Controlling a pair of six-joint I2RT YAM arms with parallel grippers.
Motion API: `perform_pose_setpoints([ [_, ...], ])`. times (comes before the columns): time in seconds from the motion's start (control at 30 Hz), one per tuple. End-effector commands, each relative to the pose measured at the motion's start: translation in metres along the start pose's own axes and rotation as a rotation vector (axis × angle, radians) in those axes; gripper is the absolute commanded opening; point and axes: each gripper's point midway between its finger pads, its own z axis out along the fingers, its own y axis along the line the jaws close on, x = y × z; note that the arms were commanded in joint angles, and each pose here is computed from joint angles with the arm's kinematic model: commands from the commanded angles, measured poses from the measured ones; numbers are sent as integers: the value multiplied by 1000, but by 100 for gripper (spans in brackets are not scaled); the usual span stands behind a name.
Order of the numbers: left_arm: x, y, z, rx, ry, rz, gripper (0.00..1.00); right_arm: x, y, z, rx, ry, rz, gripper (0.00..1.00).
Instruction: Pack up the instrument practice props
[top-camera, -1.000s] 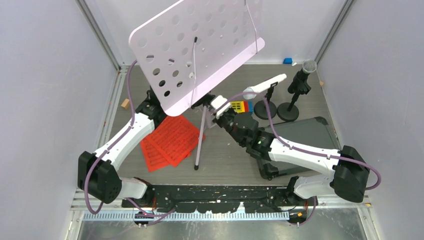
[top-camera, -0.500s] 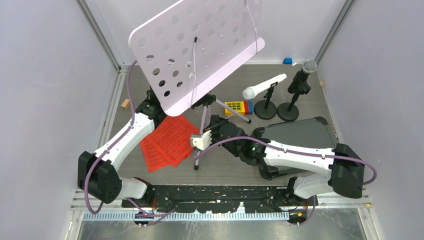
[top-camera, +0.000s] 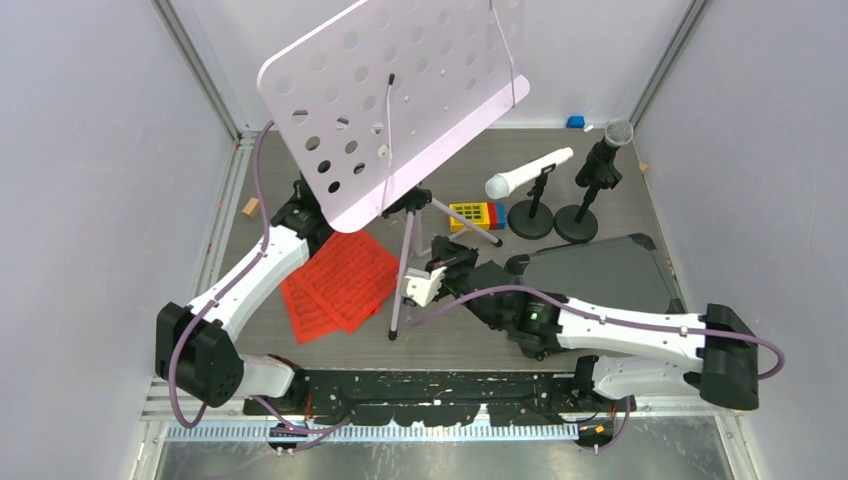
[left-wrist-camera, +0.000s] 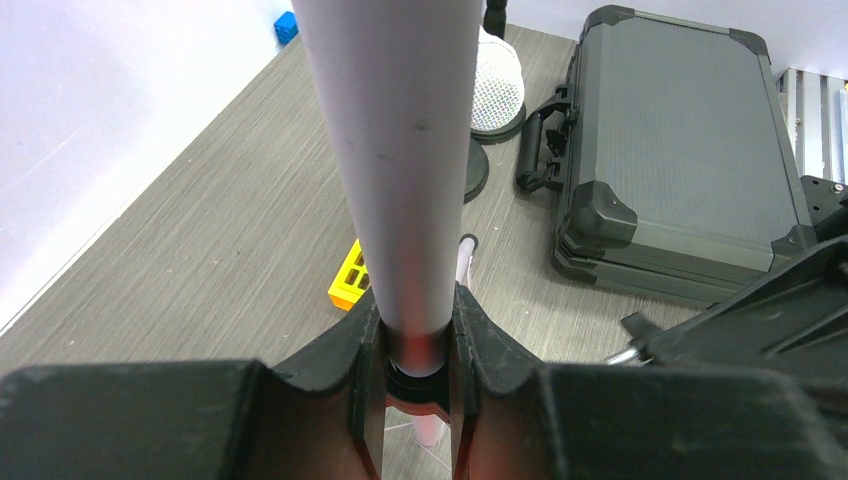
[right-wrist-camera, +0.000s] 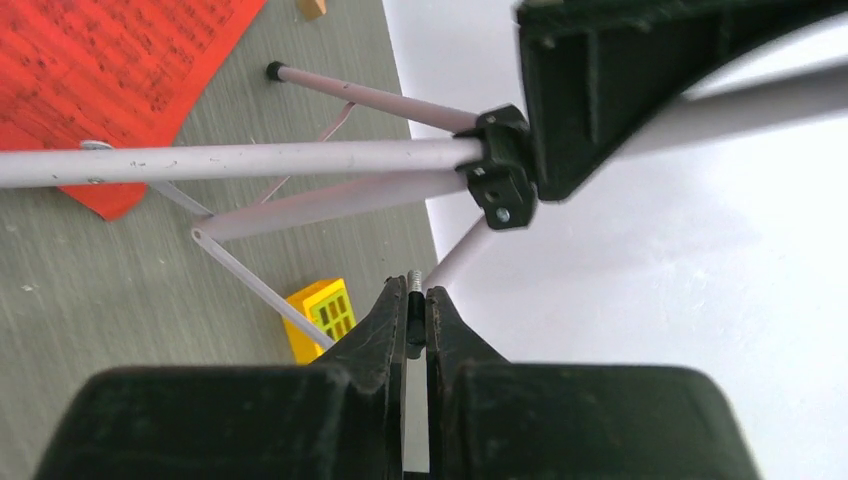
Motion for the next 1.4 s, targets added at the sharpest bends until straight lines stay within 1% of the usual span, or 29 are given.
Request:
perform_pose_setpoints([
  [0.0, 57, -14, 3, 42, 174, -95, 0, -6, -35, -28, 160, -65, 320, 1],
  [0.07, 58, -14, 4, 47, 178, -99, 0, 2, -37, -39, 198, -67, 440, 0],
  [0.17, 58, -14, 4, 47, 178, -99, 0, 13, -50, -57, 294, -55, 700, 0],
  [0.27, 57, -14, 4, 47, 177, -98, 0, 24, -65, -77, 380, -51, 908, 0],
  [0.4, 59, -15, 4, 50, 179, -103, 0, 24, -68, -91, 385, -82, 1158, 0],
  [0.43, 59, -15, 5, 50, 179, -104, 0, 26, -68, -95, 385, -78, 1187, 0],
  [0.47, 59, -15, 5, 51, 180, -106, 0, 25, -72, -97, 404, -84, 1268, 0],
  [0.5, 59, -15, 5, 51, 180, -106, 0, 27, -70, -99, 401, -68, 1296, 0],
  [0.53, 60, -15, 5, 54, 180, -108, 0, 23, -75, -100, 397, -85, 1364, 0],
  [0.57, 59, -15, 5, 52, 181, -107, 0, 22, -70, -100, 369, -68, 1372, 0],
  [0.6, 59, -15, 5, 52, 180, -107, 0, 11, -73, -101, 316, -103, 1416, 0],
  [0.63, 60, -15, 5, 53, 181, -108, 0, -1, -63, -100, 214, -116, 1409, 0],
  [0.67, 60, -15, 5, 53, 182, -110, 0, -8, -64, -102, 169, -131, 1429, 0],
  [0.7, 61, -15, 5, 53, 184, -110, 0, -25, -64, -104, 79, -184, 1436, 0],
  [0.73, 61, -15, 6, 53, 183, -109, 0, -31, -62, -105, 39, -197, 1455, 0],
  [0.77, 61, -15, 6, 54, 185, -111, 0, -44, -61, -110, -37, -245, 1460, 0],
  [0.8, 62, -15, 6, 54, 186, -111, 0, -51, -62, -113, -73, -269, 1479, 0],
  [0.87, 62, -15, 6, 54, 186, -112, 0, -70, -65, -124, -186, -356, 1503, 0],
  [0.97, 62, -16, 6, 57, 186, -115, 0, -103, -69, -147, -404, -516, 1538, 0],
  [1.0, 63, -16, 7, 58, 188, -117, 0, -112, -78, -152, -430, -580, 1547, 0],
  [1.03, 63, -16, 7, 60, 188, -119, 0, -118, -77, -157, -502, -607, 1564, 0],
  [1.1, 64, -16, 7, 63, 190, -122, 0, -131, -85, -165, -584, -693, 1571, 0],
  [1.13, 63, -17, 8, 63, 190, -123, 0, -136, -80, -165, -637, -696, 1565, 0],
  [1.2, 62, -17, 8, 63, 189, -119, 0, -141, -79, -162, -684, -699, 1564, 0],
  [1.33, 62, -16, 8, 60, 187, -115, 0, -147, -78, -155, -724, -682, 1539, 0],
  [1.37, 63, -16, 8, 60, 187, -117, 0, -147, -73, -151, -739, -658, 1538, 0],
])
